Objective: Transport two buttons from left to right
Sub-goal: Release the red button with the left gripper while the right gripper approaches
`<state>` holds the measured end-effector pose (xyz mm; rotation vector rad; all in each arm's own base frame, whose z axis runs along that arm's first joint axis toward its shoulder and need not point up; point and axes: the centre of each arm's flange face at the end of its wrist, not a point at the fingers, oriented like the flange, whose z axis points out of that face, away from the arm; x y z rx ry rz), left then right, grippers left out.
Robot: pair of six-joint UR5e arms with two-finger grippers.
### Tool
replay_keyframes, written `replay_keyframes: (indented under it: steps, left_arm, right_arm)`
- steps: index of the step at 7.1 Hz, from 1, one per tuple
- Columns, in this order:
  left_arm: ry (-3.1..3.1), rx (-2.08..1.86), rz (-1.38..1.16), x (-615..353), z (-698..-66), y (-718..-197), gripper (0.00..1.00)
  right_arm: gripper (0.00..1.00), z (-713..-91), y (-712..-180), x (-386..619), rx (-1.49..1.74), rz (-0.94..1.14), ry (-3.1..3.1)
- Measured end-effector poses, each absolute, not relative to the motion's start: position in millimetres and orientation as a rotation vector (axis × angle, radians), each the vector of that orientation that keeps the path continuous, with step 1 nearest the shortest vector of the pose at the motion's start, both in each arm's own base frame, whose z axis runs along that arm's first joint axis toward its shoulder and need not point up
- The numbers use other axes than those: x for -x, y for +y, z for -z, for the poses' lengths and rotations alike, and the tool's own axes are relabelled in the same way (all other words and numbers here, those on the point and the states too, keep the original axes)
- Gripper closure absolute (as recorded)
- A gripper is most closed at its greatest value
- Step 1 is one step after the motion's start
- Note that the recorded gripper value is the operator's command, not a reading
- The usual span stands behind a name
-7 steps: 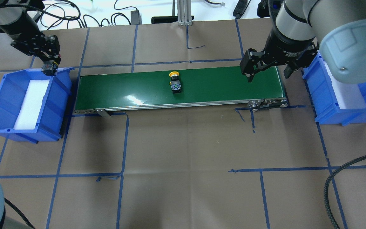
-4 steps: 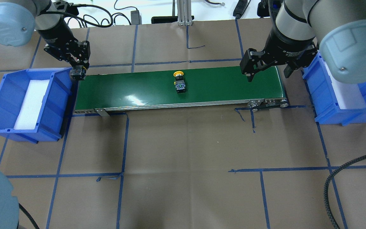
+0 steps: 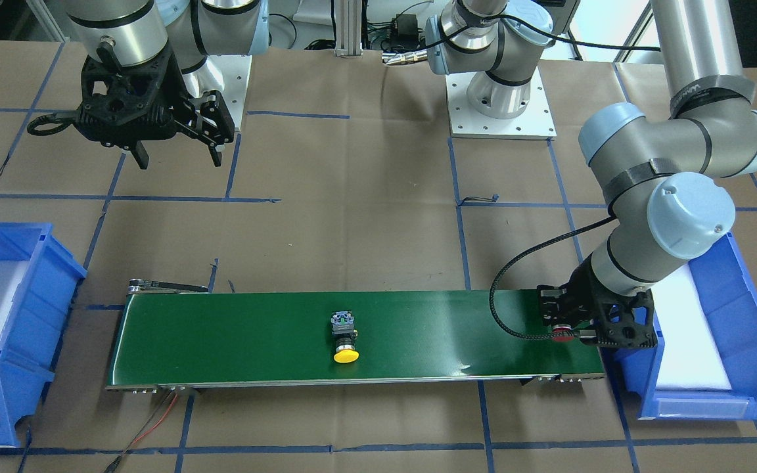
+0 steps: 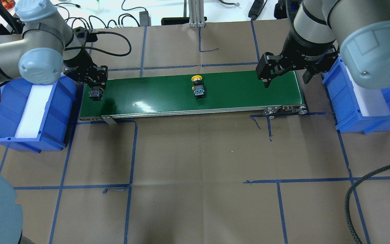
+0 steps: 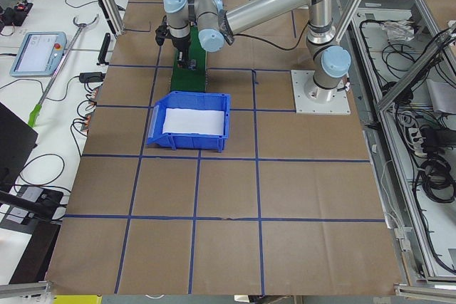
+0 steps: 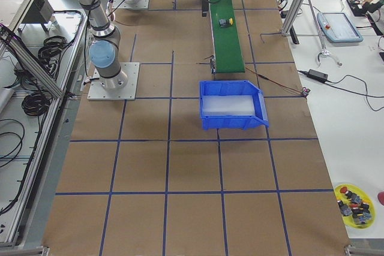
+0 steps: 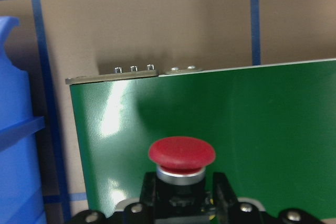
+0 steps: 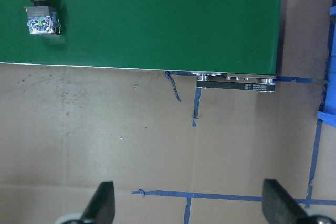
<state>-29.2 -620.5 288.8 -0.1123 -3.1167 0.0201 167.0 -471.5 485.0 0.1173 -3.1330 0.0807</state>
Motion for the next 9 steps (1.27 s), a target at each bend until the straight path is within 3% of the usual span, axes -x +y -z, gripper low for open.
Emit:
replay_keyframes:
  steps: [2,3,4,9]
  left_arm:
    - [-3.118,0.105,-0.003,26,-273,-616,0.96]
    - [-3.117,0.103,0.005,26,-269,-617,0.67]
    - [-3.117,0.102,0.007,25,-267,-617,0.02]
    - [-3.132,0.033,-0.085,6,-310,-642,0.00]
  right_arm:
    - [0.00,-486,-472,-166,-0.121,-0.082,-3.130]
    - [0.00,-486,-472,-166,-0.124,-0.083,-3.129]
    - [0.00,-486,-472,-166,-0.126,-0.084,-3.129]
    - [0.00,-448,-514,-169,-0.130,-0.089,-3.136]
